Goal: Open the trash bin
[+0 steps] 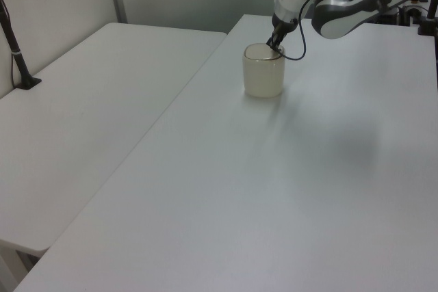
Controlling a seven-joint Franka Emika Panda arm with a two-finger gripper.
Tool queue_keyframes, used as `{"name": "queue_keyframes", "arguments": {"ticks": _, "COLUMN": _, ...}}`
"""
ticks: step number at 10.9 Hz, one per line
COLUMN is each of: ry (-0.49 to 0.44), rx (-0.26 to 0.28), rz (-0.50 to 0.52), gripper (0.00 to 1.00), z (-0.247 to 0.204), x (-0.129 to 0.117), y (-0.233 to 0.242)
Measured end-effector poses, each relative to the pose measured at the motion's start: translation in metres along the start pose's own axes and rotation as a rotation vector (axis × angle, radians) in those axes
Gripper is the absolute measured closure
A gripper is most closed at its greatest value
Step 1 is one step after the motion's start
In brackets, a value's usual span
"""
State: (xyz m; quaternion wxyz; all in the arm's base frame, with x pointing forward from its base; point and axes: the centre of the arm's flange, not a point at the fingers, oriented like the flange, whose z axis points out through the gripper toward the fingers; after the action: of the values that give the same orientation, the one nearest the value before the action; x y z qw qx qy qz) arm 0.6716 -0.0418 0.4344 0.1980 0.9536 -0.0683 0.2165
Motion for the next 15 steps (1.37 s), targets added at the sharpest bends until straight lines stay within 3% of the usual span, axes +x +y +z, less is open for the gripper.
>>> {"name": "queue_keyframes", "arguments": {"ticks": 5, "ry": -0.041, "rx": 0.104, "rz": 0.225, "gripper": 0.99, "z": -0.061, "x": 0.016, "y": 0.042}}
{"name": "queue_keyframes", "arguments": {"ticks": 9, "ry": -0.17, "rx": 0.182, "rz": 0.333, "gripper": 0.99, "z": -0.097, "x": 0.008, "y": 0.055}}
{"name": "queue_keyframes", "arguments": {"ticks": 12, "ry": -0.246, "rx": 0.214, "rz": 0.35, "gripper": 0.94, "z": -0.133, "x": -0.002, "y": 0.057}}
{"name": "queue_keyframes", "arguments": {"ticks": 13, "ry": -0.275, "rx": 0.235, "rz": 0.358, "gripper": 0.87, "z": -0.143, "x": -0.007, "y": 0.056}}
{"name": "queue_keyframes", "arguments": {"ticks": 15, "ry": -0.309, "rx": 0.255, "rz": 0.342, "gripper": 0.6, "z": -0.156, "x": -0.013, "y": 0.059}}
